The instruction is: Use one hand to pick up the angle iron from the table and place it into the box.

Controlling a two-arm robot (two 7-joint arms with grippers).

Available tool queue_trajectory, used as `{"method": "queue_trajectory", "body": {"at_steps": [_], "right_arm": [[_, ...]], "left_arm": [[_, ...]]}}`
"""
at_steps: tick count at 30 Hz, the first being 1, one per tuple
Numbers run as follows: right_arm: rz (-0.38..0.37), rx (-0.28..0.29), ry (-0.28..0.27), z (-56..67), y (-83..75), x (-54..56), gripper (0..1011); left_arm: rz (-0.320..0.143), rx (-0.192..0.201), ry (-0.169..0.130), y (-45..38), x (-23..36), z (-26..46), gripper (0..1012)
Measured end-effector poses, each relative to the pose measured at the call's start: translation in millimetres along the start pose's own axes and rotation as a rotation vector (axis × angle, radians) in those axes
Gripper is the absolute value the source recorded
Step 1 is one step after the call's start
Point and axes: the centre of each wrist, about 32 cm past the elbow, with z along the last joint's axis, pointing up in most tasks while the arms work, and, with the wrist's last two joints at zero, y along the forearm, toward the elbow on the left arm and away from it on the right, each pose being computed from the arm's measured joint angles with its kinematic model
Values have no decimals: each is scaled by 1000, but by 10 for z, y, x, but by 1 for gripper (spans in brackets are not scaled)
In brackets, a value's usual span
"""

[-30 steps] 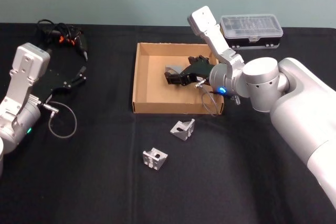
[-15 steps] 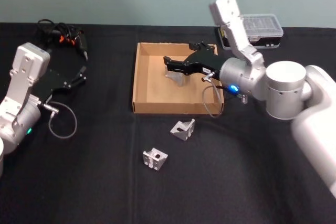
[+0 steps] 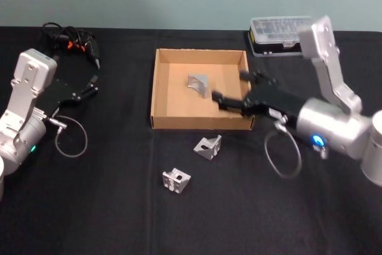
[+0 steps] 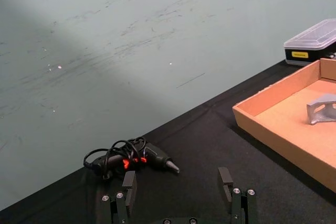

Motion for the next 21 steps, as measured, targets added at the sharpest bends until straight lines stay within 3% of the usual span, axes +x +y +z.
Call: {"method": "queue_trajectory", "body": {"at_steps": [7,12,21], "right_arm": [[42,-69,8,-222,-404,-191,1003],[72,-89,-16,-323,-539,-297,1003],[49,-113,-41,-453,-532,-458,1003]], "left_arm": [[0,0,0,0,0,0,1011],[0,0,0,0,0,0,1011],[0,0,0,0,0,0,1011]]}}
